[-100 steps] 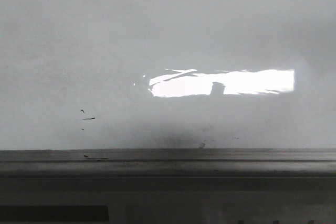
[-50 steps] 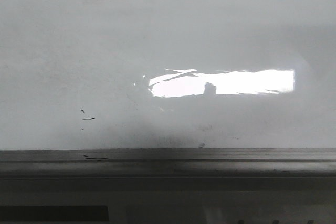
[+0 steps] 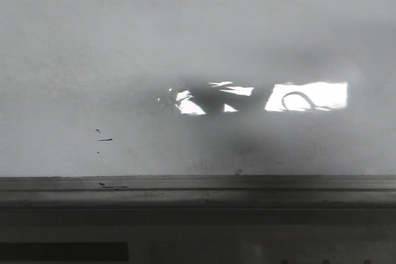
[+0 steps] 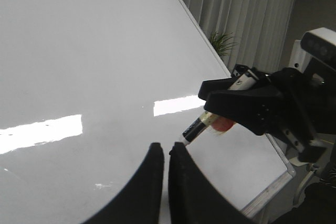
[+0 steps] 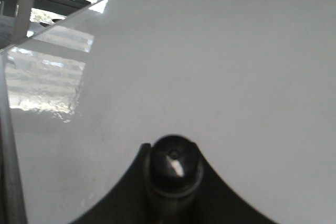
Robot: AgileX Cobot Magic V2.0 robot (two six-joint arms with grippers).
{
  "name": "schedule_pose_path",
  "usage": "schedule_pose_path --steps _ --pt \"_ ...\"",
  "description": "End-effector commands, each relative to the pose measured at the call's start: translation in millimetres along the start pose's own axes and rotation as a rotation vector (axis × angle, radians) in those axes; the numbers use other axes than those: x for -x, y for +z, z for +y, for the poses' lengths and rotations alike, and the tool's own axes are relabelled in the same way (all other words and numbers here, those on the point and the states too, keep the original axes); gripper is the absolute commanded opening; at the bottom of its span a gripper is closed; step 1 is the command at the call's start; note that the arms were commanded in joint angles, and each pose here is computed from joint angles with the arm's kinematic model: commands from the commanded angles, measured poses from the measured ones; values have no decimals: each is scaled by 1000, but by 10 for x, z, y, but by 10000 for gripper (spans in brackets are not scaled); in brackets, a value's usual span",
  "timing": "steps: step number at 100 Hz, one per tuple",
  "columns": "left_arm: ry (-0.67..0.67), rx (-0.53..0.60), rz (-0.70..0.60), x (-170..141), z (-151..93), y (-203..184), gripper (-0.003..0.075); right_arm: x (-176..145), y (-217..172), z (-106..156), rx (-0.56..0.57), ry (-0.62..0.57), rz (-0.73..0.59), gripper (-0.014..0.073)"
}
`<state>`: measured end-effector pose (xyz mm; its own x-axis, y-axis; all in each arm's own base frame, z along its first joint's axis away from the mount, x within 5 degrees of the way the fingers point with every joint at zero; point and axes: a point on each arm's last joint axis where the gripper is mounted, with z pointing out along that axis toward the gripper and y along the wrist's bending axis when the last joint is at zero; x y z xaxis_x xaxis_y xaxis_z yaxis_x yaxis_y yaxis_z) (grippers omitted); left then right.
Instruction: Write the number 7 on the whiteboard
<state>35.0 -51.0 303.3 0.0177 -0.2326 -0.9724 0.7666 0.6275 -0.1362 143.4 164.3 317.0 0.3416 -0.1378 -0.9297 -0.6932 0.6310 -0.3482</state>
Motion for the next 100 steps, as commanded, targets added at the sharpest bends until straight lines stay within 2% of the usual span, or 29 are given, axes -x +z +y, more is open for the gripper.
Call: schedule_pose_path --steps 1,15,52,71,100 --pt "-27 -1 -23 89 -12 9 -20 90 36 -163 -87 -18 -79 -43" --pt "-27 -1 -23 89 -12 9 -20 -10 72 -244 -120 -25 -37 -43" --pt "-27 -1 -23 89 -12 9 -20 -180 177 -221 -102 -30 28 -43" --pt "-27 -1 -23 89 -12 9 -20 -289 158 -294 -116 -30 126 -43" --pt "-27 -1 -23 89 -12 9 -20 -314 71 -386 -143 -29 202 -43"
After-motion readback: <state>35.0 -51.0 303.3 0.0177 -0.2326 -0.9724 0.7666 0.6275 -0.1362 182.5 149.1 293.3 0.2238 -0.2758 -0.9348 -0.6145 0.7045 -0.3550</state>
